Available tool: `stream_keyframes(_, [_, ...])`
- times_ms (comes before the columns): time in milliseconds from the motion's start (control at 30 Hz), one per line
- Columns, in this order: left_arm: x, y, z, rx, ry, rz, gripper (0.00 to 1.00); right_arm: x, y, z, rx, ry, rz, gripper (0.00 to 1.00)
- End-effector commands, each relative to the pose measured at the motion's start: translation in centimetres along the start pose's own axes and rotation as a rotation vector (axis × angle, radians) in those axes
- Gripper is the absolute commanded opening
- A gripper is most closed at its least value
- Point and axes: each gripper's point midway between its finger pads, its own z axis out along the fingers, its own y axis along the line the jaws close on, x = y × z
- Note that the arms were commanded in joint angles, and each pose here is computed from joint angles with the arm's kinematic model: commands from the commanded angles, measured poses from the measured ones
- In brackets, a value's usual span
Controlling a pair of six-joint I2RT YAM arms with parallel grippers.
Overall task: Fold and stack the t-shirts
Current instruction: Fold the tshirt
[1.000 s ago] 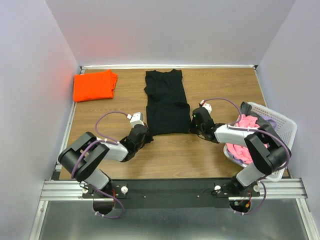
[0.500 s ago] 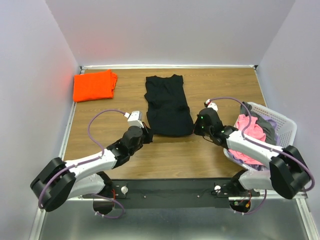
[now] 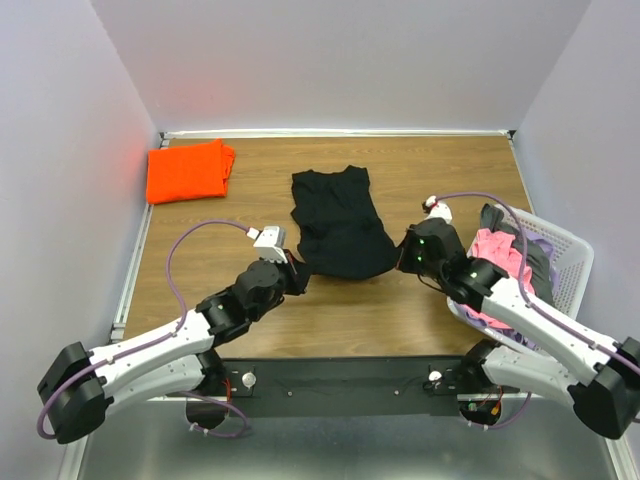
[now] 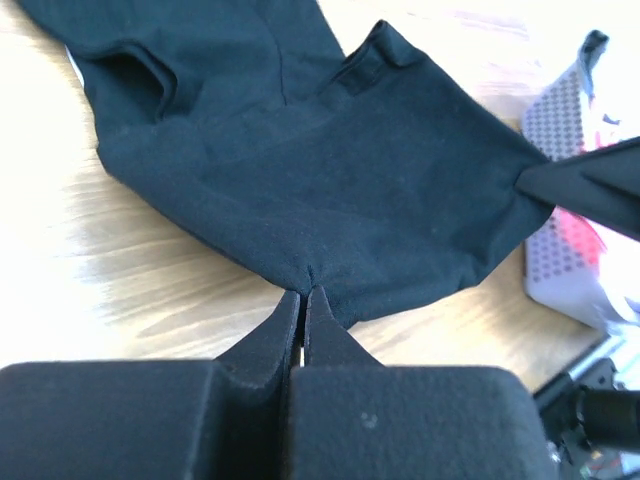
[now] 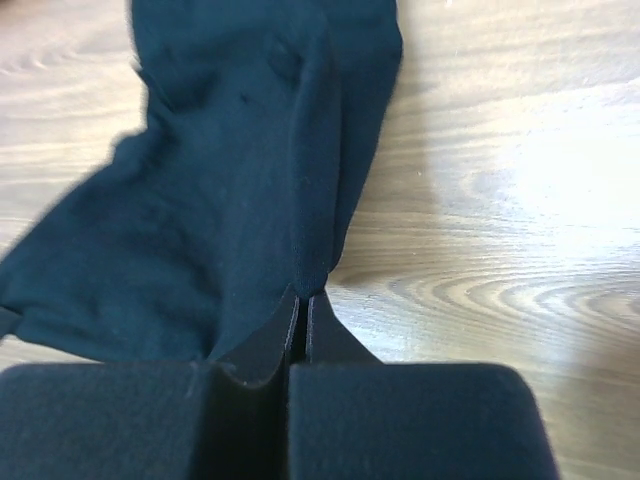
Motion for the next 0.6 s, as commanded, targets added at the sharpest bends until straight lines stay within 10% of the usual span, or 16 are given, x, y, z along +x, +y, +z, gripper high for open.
stream_keyframes(0, [-2.5, -2.2, -1.5, 0.033, -0.06, -0.017, 0.0, -2.7, 0.0, -2.8, 0.017, -0.079, 0.02, 0.02])
stream_keyframes(567, [-6.1, -6.4, -2.2, 0.043, -0.198, -0.008, 0.0, -9.7, 1.0, -5.6, 0.065, -0.272, 0.043, 0.02])
